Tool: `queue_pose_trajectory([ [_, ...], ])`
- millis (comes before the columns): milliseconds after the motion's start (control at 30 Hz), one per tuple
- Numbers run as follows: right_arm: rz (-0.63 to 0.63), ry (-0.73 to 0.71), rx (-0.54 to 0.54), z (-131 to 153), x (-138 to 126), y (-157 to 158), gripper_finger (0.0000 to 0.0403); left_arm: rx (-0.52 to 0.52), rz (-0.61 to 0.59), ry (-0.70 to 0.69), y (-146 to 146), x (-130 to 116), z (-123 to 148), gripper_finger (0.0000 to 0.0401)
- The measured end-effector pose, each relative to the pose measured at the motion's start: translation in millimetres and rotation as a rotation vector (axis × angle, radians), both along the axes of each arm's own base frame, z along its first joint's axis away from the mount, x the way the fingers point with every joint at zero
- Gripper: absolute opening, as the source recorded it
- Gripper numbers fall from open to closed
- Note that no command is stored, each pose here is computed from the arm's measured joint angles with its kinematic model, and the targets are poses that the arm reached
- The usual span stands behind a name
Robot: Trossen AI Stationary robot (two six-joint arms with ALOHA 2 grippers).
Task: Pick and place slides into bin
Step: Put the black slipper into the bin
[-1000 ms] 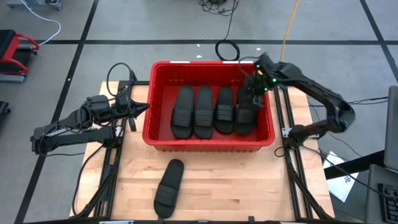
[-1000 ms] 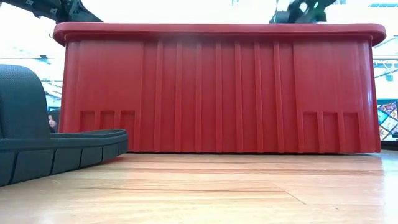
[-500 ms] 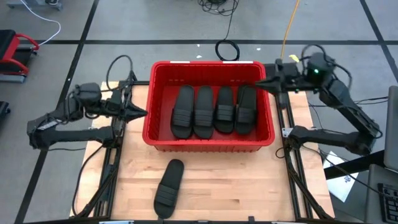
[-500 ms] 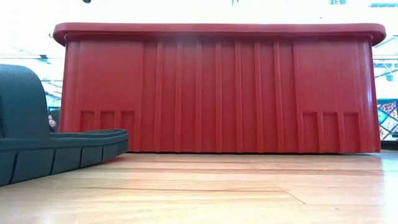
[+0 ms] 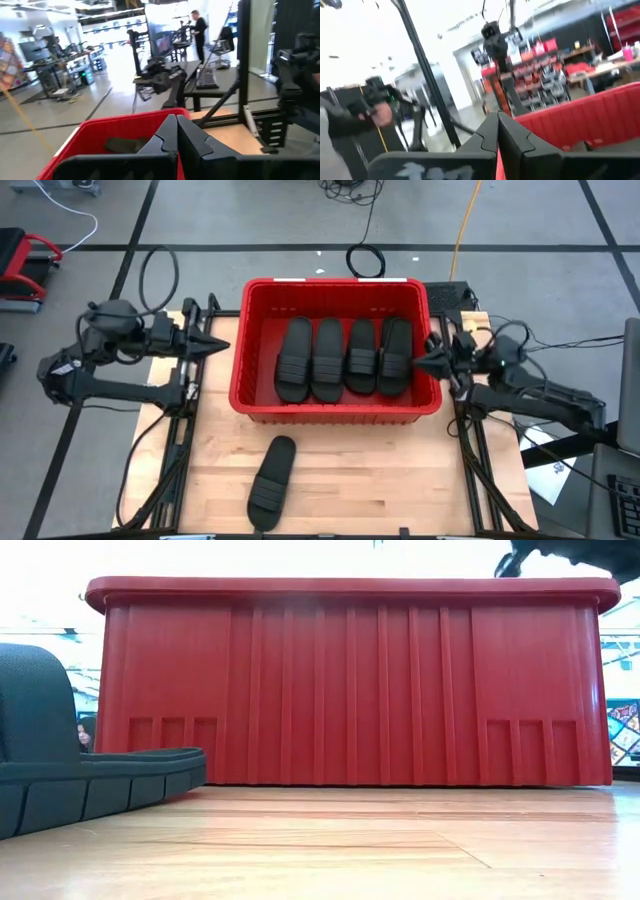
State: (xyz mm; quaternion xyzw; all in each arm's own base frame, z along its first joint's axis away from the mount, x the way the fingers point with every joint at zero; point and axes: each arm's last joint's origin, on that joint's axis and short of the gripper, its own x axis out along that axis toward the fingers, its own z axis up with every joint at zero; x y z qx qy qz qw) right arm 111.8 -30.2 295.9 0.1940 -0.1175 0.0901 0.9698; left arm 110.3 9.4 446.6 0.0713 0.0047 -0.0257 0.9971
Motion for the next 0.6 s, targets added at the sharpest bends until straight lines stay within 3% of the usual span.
queue_pose_trajectory([
  [167, 0.038, -0.105, 0.020, -17.8, -6.7, 16.6, 0.0000, 0.009, 0.066, 0.001, -1.8, 0.8, -0.1, 0.0001],
  [400, 0.122, -0.030, 0.030, -27.1, -0.4, 37.0, 0.0000, 0.008, 0.101, 0.013, -2.2, 0.5, -1.2, 0.0001],
  [500, 0.099, 0.046, 0.027, -34.6, 1.8, 44.8, 0.0000, -0.021, 0.070, 0.036, -3.1, 0.1, -3.4, 0.0001],
  [600, 0.023, -0.029, -0.046, -29.3, 0.0, 50.0, 0.0000, -0.040, -0.017, 0.106, -5.8, 0.0, -10.0, 0.0000],
])
